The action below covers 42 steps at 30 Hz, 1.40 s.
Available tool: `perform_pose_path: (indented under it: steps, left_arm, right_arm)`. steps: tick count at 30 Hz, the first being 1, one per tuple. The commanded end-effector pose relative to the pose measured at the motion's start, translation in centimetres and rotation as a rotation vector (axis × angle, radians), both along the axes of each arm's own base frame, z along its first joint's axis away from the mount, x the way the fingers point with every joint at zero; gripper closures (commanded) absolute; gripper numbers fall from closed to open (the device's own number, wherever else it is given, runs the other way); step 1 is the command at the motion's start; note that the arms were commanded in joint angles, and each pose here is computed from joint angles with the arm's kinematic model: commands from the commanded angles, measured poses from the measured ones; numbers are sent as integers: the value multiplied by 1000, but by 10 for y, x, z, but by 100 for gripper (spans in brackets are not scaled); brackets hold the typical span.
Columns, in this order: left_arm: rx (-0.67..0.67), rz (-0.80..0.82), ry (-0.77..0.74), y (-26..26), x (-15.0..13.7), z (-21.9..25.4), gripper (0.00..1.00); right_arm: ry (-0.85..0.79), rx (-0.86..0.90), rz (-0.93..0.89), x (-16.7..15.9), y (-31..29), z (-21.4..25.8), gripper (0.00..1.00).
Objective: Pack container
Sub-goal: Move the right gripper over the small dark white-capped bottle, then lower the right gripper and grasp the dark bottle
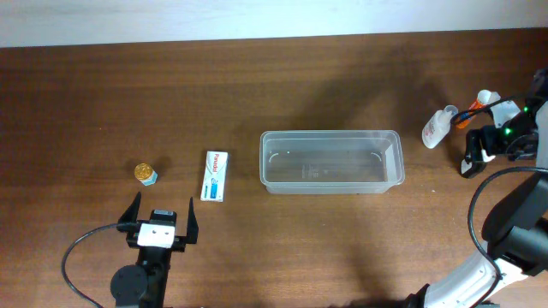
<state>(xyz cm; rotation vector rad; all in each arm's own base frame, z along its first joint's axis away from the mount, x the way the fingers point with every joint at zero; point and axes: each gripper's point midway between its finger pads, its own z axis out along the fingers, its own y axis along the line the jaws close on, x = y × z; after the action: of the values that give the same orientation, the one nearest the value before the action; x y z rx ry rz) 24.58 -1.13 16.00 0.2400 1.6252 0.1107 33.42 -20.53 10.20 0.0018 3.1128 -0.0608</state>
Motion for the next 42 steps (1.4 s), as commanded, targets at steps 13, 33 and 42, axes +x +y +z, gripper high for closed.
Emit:
perform_pose_path:
  steps: [13, 33, 42]
  left_arm:
    - [15, 11, -2, 2, 0, -1, 1]
    - [15, 11, -2, 2, 0, -1, 0]
    - [15, 11, -2, 2, 0, -1, 0]
  right_arm:
    - [-16, 35, -9, 1, 6, -34, 5]
    - [-71, 105, -108, -3, -1, -48, 14]
    - [-126, 112, -101, 9, -1, -47, 19]
